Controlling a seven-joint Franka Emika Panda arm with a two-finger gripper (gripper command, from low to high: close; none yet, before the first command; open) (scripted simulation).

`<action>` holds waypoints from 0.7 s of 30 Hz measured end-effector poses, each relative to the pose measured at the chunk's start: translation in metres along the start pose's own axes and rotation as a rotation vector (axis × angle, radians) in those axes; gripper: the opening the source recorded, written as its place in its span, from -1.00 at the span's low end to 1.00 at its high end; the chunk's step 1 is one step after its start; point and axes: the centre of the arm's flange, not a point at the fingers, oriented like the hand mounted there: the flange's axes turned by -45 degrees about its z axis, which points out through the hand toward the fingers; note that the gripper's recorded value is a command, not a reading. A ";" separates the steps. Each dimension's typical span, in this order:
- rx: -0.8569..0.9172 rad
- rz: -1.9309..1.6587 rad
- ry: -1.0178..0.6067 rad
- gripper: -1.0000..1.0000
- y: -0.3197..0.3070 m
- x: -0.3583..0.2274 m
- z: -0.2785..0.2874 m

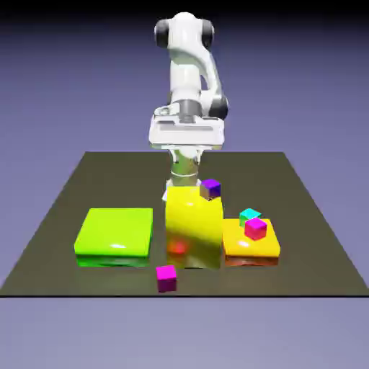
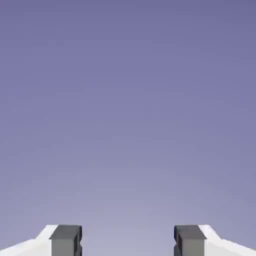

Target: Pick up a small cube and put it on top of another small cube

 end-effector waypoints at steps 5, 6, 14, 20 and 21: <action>0.066 -0.067 -0.182 0.00 0.018 -0.015 0.047; 0.082 -0.080 -0.215 0.00 0.022 -0.018 0.056; 0.237 -0.128 -0.356 0.00 0.060 -0.016 0.094; 0.390 -0.171 -0.393 0.00 0.083 -0.016 0.119; 0.416 -0.178 -0.392 0.00 0.087 -0.016 0.123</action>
